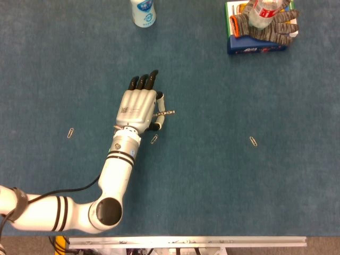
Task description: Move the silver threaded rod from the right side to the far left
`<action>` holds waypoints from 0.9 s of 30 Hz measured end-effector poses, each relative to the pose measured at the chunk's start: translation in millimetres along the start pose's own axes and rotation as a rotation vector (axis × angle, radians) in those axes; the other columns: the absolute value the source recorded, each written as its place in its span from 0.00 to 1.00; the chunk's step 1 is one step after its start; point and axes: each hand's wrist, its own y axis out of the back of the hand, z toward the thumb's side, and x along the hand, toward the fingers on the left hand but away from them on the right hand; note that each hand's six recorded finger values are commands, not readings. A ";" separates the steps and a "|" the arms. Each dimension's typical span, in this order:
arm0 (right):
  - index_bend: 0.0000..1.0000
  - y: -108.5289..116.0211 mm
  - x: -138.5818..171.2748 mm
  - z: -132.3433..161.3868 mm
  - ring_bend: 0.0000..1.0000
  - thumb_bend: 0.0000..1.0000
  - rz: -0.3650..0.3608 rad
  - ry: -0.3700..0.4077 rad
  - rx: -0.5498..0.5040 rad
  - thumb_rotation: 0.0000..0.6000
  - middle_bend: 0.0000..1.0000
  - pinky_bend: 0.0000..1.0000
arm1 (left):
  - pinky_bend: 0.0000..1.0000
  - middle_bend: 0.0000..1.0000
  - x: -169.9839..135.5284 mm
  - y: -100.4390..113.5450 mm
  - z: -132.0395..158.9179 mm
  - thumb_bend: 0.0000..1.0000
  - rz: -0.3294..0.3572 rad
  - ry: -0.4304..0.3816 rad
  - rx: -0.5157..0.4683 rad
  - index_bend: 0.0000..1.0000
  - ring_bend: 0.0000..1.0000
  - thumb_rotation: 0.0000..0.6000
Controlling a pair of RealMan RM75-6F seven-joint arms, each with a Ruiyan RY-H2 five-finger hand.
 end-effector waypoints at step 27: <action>0.23 -4.5 5.8 10.2 0.00 0.17 0.014 0.023 0.013 1.00 0.11 0.00 | 0.00 0.00 -43.3 17.9 -48.6 0.36 0.029 0.063 -0.081 0.53 0.00 1.00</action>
